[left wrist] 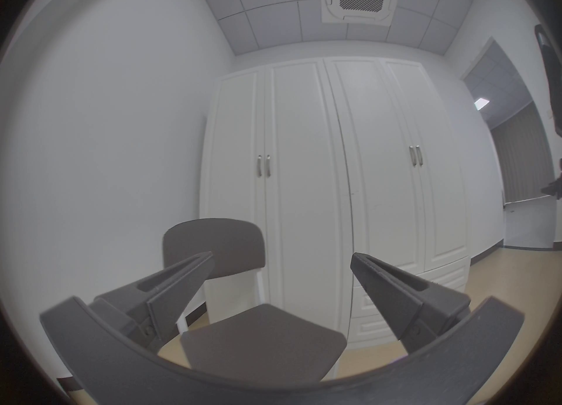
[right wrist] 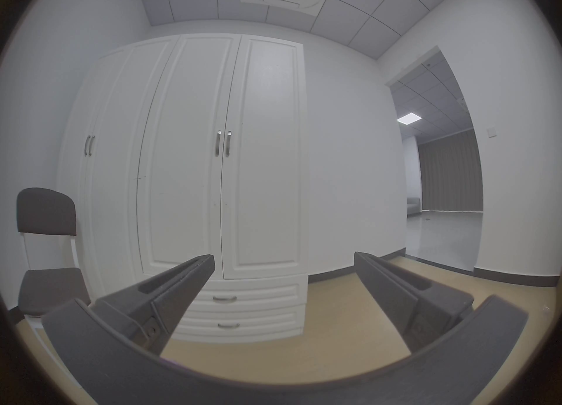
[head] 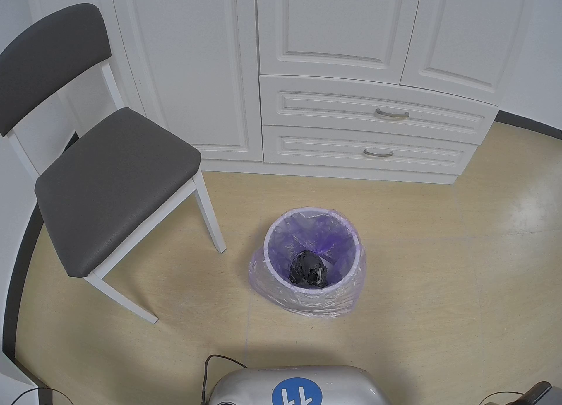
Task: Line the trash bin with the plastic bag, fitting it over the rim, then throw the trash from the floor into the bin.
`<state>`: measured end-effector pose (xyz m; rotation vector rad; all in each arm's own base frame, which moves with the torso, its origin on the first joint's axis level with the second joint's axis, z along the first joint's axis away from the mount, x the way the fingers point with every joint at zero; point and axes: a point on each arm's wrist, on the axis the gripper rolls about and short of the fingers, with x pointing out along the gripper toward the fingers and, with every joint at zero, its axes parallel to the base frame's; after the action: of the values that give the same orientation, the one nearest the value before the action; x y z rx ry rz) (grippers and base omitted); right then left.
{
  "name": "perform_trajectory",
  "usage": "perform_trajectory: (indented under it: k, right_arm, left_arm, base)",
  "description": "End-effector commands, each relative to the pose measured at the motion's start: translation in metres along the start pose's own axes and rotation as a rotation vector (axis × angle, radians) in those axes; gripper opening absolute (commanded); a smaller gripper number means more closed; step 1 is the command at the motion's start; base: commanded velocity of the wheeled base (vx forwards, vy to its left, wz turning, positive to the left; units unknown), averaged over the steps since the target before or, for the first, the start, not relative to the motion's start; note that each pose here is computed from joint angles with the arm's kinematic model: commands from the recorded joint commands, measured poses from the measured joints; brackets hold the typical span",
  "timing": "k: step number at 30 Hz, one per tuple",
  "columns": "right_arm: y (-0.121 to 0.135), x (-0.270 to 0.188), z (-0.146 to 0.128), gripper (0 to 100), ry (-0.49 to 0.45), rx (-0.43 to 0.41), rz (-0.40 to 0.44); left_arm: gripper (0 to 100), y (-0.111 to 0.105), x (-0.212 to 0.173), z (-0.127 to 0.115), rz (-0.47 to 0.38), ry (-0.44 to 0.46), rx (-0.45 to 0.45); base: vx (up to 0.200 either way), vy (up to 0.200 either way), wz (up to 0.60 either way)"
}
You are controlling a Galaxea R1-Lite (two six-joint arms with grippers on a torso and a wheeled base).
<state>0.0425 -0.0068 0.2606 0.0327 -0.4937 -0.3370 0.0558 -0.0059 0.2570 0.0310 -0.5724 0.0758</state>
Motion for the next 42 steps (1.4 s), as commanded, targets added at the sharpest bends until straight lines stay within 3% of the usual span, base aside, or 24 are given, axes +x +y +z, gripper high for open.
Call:
perform_trajectory:
  k: [1,5,8,9,11,13,20,23,25,27,29,32,34,36,40,42]
  right_arm:
    - [-0.049,-0.137,0.007,100,-0.084,0.106,-0.059]
    - [-0.048,-0.136,-0.002,100,-0.031,0.125,-0.066]
    - [-0.046,-0.133,-0.014,100,0.009,0.112,-0.031]
    - [-0.044,-0.131,-0.027,100,0.049,0.097,0.015]
    - [-0.044,-0.131,-0.027,100,0.049,0.097,0.015]
    - [-0.039,-0.129,-0.065,100,0.173,0.043,0.096]
    - [-0.037,-0.133,-0.109,100,0.315,-0.001,0.149]
    - [-0.037,-0.135,-0.119,100,0.358,-0.009,0.17]
    - [-0.036,-0.137,-0.126,100,0.424,-0.004,0.213]
    - [-0.036,-0.138,-0.126,100,0.431,-0.002,0.241]
    - [-0.035,-0.138,-0.126,100,0.427,0.001,0.269]
    - [-0.034,-0.138,-0.126,100,0.428,0.003,0.294]
    - [-0.034,-0.138,-0.126,100,0.429,0.012,0.3]
    - [-0.034,-0.138,-0.126,100,0.433,0.027,0.298]
    - [-0.034,-0.138,-0.126,100,0.435,0.053,0.292]
    - [-0.034,-0.138,-0.126,100,0.435,0.048,0.29]
  left_arm:
    - [100,0.034,-0.095,0.052,0.196,-0.07,-0.047]
    - [100,0.042,-0.132,0.05,0.203,-0.018,-0.032]
    - [100,0.042,-0.131,0.047,0.262,0.011,-0.032]
    - [100,0.042,-0.131,0.044,0.298,0.021,-0.038]
    - [100,0.042,-0.131,0.044,0.298,0.021,-0.038]
    - [100,0.036,-0.128,0.008,0.284,0.139,0.007]
    - [100,0.027,-0.134,-0.06,0.254,0.354,0.064]
    - [100,0.026,-0.137,-0.07,0.249,0.394,0.067]
    - [100,0.023,-0.141,-0.087,0.176,0.438,0.064]
    - [100,0.022,-0.144,-0.095,0.139,0.471,0.046]
    - [100,0.021,-0.146,-0.099,0.147,0.511,0.021]
    - [100,0.02,-0.151,-0.104,0.236,0.558,0.054]
    - [100,0.019,-0.157,-0.104,0.261,0.531,0.063]
    - [100,0.016,-0.161,-0.105,0.168,0.522,0.05]
    - [100,0.015,-0.161,-0.106,0.118,0.531,0.038]
    - [100,0.013,-0.161,-0.106,0.036,0.532,0.015]
  base:
    - [0.0,0.0,0.0]
    - [0.0,0.0,0.0]
    - [0.0,0.0,0.0]
    - [0.0,0.0,0.0]
    - [0.0,0.0,0.0]
    - [0.0,0.0,0.0]
    - [0.0,0.0,0.0]
    - [0.0,0.0,0.0]
    - [0.0,0.0,0.0]
    - [0.0,0.0,0.0]
    - [0.0,0.0,0.0]
    - [0.0,0.0,0.0]
    - [0.0,0.0,0.0]
    - [0.0,0.0,0.0]
    - [0.0,0.0,0.0]
    - [0.0,0.0,0.0]
